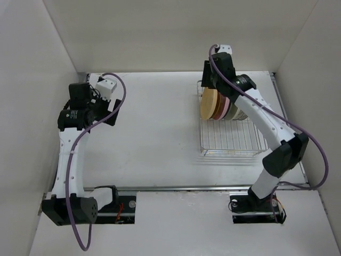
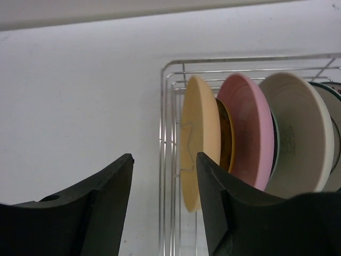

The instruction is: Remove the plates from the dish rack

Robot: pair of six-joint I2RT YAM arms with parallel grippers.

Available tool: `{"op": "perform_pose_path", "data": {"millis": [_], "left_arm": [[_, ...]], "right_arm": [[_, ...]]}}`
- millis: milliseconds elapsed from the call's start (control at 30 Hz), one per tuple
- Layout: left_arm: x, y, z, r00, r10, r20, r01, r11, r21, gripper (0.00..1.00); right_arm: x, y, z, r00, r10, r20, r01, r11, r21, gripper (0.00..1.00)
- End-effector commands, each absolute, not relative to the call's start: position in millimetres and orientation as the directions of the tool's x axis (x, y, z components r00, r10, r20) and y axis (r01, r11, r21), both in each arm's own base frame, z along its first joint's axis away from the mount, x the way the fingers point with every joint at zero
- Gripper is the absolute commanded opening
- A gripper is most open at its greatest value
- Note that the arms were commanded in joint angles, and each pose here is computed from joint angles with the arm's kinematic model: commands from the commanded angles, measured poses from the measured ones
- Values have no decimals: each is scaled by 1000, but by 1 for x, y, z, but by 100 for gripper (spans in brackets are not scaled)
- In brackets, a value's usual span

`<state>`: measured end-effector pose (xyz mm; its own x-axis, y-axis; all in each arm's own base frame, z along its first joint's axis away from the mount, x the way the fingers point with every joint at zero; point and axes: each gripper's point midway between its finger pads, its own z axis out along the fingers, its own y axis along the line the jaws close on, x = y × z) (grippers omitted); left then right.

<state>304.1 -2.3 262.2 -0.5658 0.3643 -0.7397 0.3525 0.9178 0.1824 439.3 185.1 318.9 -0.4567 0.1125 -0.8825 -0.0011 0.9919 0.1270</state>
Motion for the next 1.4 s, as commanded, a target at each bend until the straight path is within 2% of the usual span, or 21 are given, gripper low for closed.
{"op": "perform_pose_path", "data": {"millis": [0, 67, 167, 233, 400, 533, 700, 767, 867, 900, 1033, 1367], "left_arm": [[314, 44, 283, -568, 498, -655, 254, 863, 436, 100], [322, 55, 303, -562, 496, -662, 190, 856, 480, 100], [319, 49, 308, -548, 472, -691, 188, 874, 448, 100], [315, 38, 300, -543, 457, -705, 227, 888, 401, 100], [302, 34, 266, -621, 371, -690, 204, 927, 315, 100], [292, 37, 252, -668, 326, -669, 168, 942, 291, 100], [288, 35, 248, -674, 326, -663, 178, 943, 282, 100], [288, 34, 248, -676, 314, -667, 170, 947, 273, 100], [288, 30, 248, -676, 290, -678, 166, 956, 243, 100], [286, 27, 246, -680, 289, -673, 179, 957, 230, 100], [285, 21, 248, -676, 279, -682, 193, 960, 202, 100], [288, 18, 248, -672, 279, -686, 205, 960, 190, 100]], "right_arm": [[445, 168, 310, -465, 119, -877, 118, 990, 72, 57], [456, 155, 299, -471, 102, -876, 191, 982, 11, 57], [461, 145, 286, -485, 144, -863, 249, 968, 21, 57], [461, 146, 282, -486, 151, -861, 254, 967, 26, 57], [469, 148, 256, -517, 132, -846, 262, 965, -10, 58], [483, 149, 229, -560, 126, -819, 263, 964, -32, 58], [490, 156, 223, -579, 115, -807, 241, 970, -35, 56], [493, 153, 223, -572, 112, -813, 257, 965, -47, 52], [495, 151, 226, -570, 93, -816, 256, 964, -69, 37], [494, 150, 225, -577, 89, -812, 255, 964, -75, 24], [488, 142, 246, -556, 91, -826, 279, 957, -83, 3], [457, 105, 378, -351, 45, -935, 362, 928, -91, 0]]}}
